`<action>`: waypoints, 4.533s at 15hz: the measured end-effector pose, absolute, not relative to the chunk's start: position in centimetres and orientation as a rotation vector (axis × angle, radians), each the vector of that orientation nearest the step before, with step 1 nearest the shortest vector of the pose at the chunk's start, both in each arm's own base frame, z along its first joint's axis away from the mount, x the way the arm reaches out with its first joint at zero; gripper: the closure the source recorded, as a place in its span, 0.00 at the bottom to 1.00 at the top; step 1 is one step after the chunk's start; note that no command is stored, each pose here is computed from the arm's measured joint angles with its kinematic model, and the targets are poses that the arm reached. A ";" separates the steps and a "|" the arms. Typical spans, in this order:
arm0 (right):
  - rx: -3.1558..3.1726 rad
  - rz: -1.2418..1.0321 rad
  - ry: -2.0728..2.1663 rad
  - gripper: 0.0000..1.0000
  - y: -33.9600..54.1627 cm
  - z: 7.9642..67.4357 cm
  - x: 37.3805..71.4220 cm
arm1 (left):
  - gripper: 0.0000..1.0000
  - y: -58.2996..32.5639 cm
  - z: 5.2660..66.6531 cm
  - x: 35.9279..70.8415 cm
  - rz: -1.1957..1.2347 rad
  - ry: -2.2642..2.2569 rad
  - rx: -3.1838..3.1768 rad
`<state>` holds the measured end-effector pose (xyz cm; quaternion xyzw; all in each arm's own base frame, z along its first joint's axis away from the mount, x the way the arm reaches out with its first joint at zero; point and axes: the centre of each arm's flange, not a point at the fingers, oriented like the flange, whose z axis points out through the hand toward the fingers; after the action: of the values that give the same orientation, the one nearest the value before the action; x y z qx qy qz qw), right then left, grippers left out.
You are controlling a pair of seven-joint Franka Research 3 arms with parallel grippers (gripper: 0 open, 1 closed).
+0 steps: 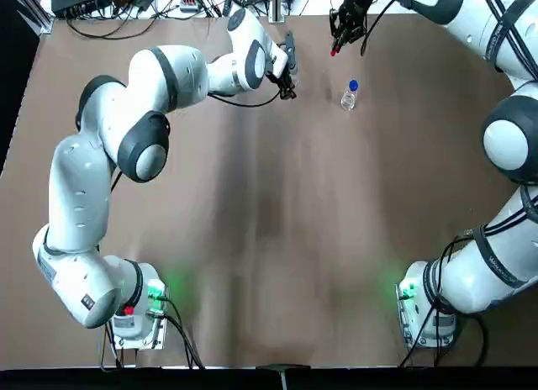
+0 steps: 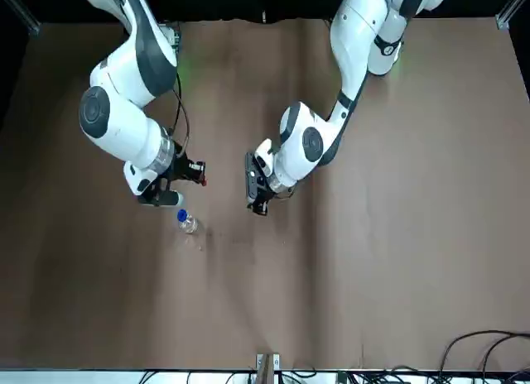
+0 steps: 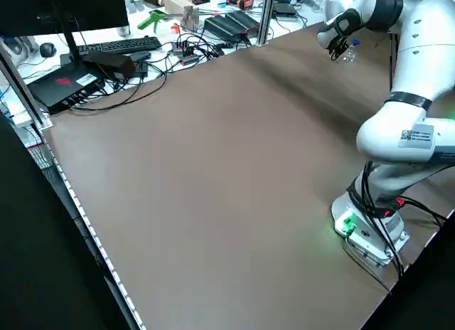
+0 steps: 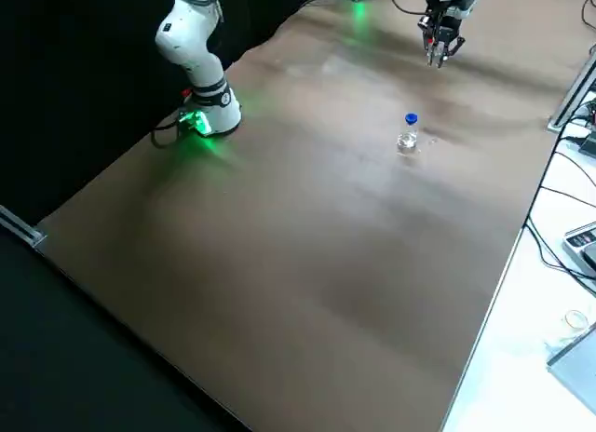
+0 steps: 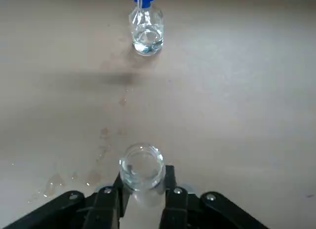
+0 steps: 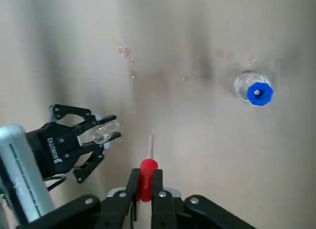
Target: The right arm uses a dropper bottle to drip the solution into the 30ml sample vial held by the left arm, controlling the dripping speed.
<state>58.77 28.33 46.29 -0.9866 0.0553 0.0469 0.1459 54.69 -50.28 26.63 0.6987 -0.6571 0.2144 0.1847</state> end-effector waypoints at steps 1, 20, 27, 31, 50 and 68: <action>-2.835 0.130 0.156 0.87 28.7 46.4 58.7 | 0.69 -50.4 26.6 54.6 0.604 -1.853 1.968; -2.752 0.090 0.132 0.86 32.7 47.0 57.5 | 0.69 -51.6 26.7 54.2 0.632 -1.828 1.988; -2.759 0.111 0.116 0.86 33.8 45.8 57.2 | 0.69 -51.6 26.6 54.2 0.630 -1.824 1.991; -2.762 0.122 0.119 0.86 33.9 45.2 57.3 | 0.69 -51.6 26.6 54.2 0.631 -1.824 1.991; -2.766 0.133 0.112 0.94 34.5 44.2 57.2 | 0.69 -51.6 26.6 54.1 0.631 -1.824 1.990; -2.768 0.128 0.125 0.94 33.9 44.2 57.5 | 0.69 -51.7 26.7 54.2 0.634 -1.824 1.989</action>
<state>57.52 33.94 44.24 -0.9811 0.0445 0.0453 0.1830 54.19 -51.69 26.73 0.7054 -0.6466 0.2248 0.1837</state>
